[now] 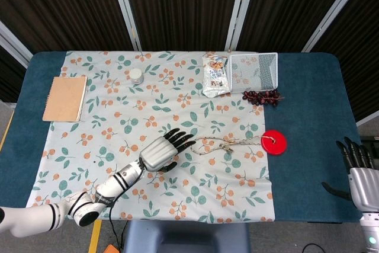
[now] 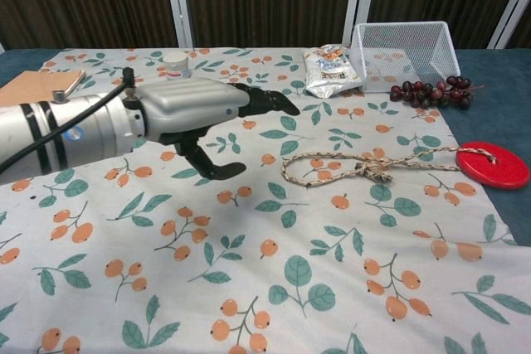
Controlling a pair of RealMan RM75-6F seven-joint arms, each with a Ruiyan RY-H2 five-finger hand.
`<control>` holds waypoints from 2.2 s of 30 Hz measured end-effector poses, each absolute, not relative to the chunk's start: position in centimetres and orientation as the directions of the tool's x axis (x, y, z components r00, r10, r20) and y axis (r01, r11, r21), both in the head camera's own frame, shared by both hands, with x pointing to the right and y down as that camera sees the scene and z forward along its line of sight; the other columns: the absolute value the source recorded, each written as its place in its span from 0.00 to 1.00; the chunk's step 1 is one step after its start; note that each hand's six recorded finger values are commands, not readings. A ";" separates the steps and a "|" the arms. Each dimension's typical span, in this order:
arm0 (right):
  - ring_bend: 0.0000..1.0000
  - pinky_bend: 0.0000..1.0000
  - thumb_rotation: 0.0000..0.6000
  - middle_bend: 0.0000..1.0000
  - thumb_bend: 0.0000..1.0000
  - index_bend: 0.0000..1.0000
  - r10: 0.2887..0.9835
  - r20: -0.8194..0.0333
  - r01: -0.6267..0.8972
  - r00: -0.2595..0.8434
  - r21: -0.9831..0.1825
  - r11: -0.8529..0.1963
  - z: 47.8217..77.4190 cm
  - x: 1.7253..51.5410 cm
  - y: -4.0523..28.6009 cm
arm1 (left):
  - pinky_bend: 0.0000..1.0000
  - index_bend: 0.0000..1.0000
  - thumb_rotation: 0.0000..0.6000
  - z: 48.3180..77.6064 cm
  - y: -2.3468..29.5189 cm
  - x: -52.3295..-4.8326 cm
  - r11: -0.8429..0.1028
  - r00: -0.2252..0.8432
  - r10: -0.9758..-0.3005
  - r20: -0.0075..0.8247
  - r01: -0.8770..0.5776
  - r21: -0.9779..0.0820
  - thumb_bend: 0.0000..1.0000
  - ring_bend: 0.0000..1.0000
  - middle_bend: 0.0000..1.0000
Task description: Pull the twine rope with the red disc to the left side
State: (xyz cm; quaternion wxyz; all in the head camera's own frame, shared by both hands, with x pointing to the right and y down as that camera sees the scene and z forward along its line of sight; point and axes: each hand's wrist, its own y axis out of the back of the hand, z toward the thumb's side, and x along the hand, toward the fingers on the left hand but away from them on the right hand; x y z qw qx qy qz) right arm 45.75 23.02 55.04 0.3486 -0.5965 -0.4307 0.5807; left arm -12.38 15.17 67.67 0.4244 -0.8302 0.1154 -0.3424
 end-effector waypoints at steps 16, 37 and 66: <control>0.00 0.00 1.00 0.00 0.07 0.00 0.918 -0.390 0.125 -0.067 -0.917 -0.380 55.3 46.7 23.2 | 0.06 0.01 1.00 71.5 14.5 -7.6 -0.632 0.726 -0.377 0.575 0.252 -0.733 0.46 0.00 0.00; 0.00 0.00 1.00 0.00 0.07 0.00 0.917 -0.391 0.132 -0.080 -0.916 -0.379 55.7 47.1 22.9 | 0.05 0.29 1.00 74.2 14.2 -8.8 -0.594 0.644 -0.343 0.683 0.414 -0.689 0.47 0.00 0.00; 0.00 0.00 1.00 0.00 0.07 0.00 0.912 -0.406 0.123 -0.066 -0.910 -0.396 56.2 46.4 23.0 | 0.08 0.85 1.00 72.7 12.4 -11.5 -0.541 0.595 -0.425 0.682 0.437 -0.718 0.62 0.00 0.00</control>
